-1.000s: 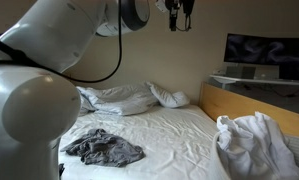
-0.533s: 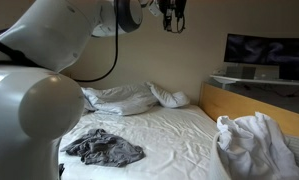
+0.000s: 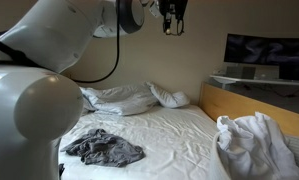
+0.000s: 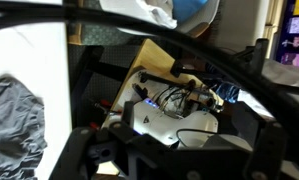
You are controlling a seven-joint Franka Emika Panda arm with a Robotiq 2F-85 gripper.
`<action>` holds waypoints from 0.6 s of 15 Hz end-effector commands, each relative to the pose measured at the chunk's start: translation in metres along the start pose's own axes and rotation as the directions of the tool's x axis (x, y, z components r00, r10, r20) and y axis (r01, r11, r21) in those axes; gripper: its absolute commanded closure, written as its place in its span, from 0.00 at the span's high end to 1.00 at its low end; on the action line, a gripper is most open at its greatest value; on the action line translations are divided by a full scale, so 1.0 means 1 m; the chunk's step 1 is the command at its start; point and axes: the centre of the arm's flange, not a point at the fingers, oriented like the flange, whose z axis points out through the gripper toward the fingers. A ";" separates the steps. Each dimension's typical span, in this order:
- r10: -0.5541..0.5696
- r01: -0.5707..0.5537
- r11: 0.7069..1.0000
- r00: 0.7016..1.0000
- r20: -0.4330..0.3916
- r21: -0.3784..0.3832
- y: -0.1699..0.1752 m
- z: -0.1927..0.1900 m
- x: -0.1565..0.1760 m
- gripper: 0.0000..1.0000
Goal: Put the shirts on the bed into the basket
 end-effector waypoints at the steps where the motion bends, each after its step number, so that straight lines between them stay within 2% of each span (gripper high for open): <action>1: -0.033 0.014 0.986 0.993 -0.112 -0.166 0.027 0.045 0.011 1.00; 4: -0.083 0.014 0.963 0.966 -0.245 -0.270 0.053 0.074 0.037 1.00; 6: -0.123 0.006 0.942 0.937 -0.327 -0.336 0.068 0.073 0.048 1.00; 9: -0.208 0.005 0.886 0.899 -0.386 -0.464 0.075 0.070 0.052 1.00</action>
